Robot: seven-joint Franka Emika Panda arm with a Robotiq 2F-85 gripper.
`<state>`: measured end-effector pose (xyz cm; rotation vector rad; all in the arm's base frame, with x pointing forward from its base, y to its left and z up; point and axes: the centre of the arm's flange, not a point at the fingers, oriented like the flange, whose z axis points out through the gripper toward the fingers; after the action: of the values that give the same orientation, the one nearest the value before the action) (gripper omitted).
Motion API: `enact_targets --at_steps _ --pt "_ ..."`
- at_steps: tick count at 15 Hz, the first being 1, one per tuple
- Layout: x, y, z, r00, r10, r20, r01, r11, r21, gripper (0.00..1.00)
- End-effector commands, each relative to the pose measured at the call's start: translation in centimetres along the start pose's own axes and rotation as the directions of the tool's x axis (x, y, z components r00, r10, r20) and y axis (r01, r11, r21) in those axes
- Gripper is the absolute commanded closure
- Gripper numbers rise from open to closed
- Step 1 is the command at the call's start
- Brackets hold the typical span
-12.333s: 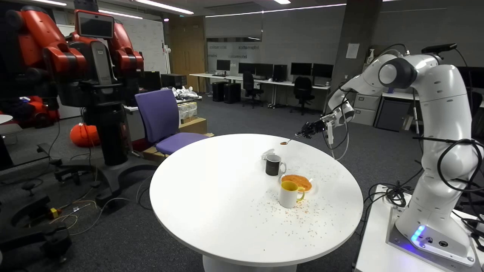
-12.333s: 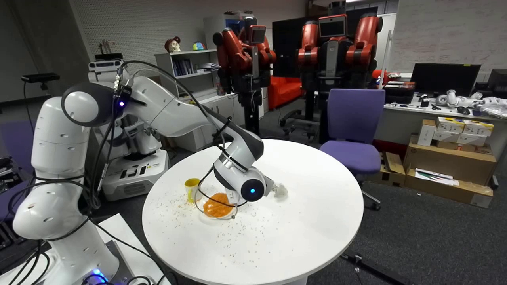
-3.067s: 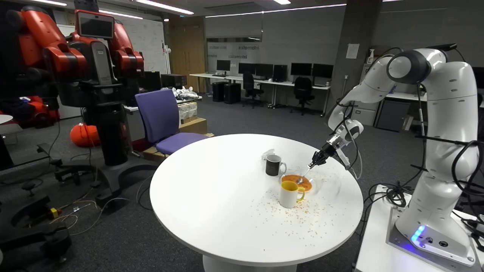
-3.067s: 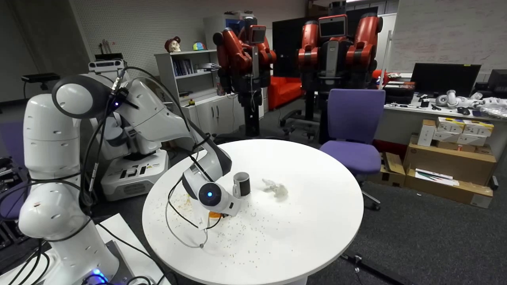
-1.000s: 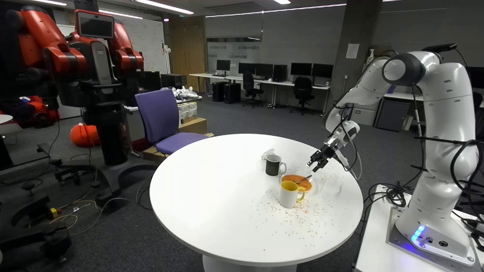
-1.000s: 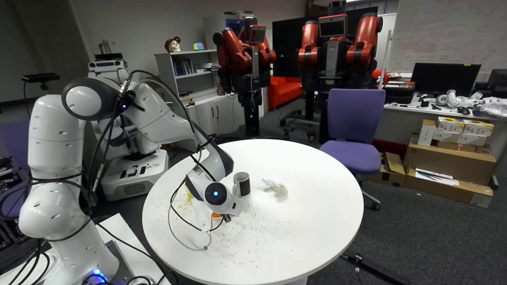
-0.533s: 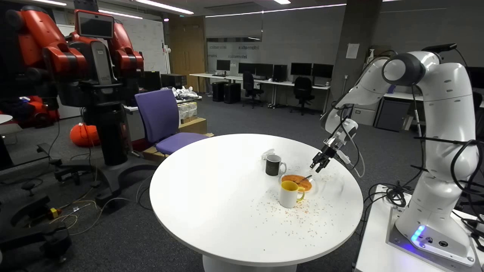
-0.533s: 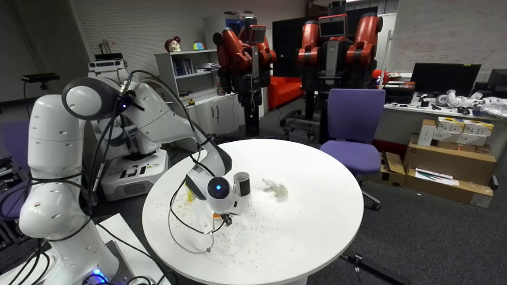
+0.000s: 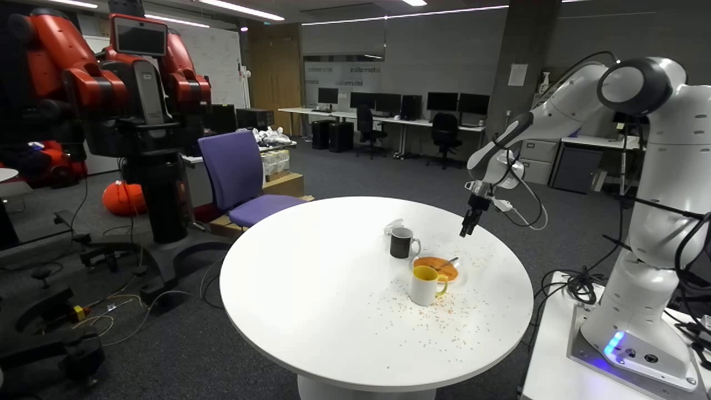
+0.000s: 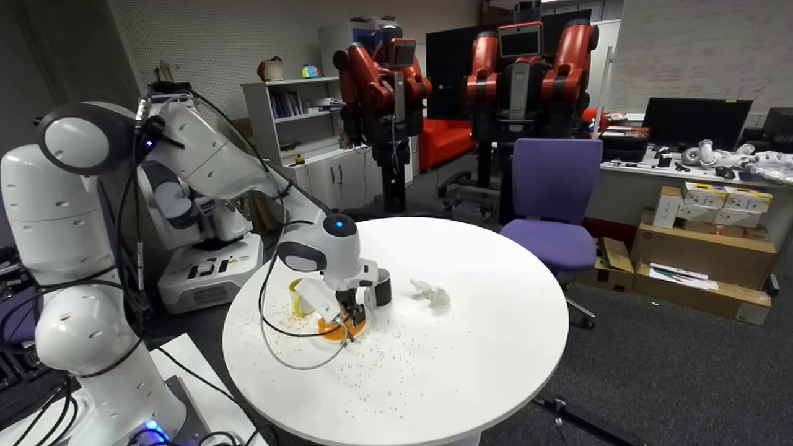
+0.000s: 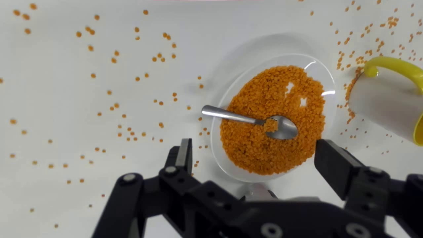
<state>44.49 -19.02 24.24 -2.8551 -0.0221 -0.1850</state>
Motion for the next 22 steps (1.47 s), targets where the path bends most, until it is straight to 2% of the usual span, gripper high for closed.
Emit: enact_targets --at_steps 1,5,8,11,14,15,18,22 --pt "-0.6 -6.2 -5.9 0.989 -0.149 0.019 0.15 0.978 -0.144 0.0" --pt "-0.4 -11.6 -9.9 0.946 -0.321 0.043 0.319 0.904 -0.286 0.0" --pt "-0.6 -14.8 -13.6 0.921 -0.39 -0.007 0.363 0.861 -0.356 0.0" --pt "-1.2 -16.9 -17.2 0.911 -0.402 -0.089 0.345 0.863 -0.368 0.0" --pt "-1.6 -17.7 -19.9 0.907 -0.404 -0.12 0.345 0.876 -0.338 0.0" --pt "-0.2 -17.0 -18.2 0.906 -0.414 -0.09 0.359 0.862 -0.357 0.0" --pt "-0.8 -17.4 -19.6 0.902 -0.417 -0.109 0.357 0.865 -0.354 0.0" --pt "-0.8 -17.3 -19.4 0.903 -0.416 -0.106 0.357 0.865 -0.351 0.0"
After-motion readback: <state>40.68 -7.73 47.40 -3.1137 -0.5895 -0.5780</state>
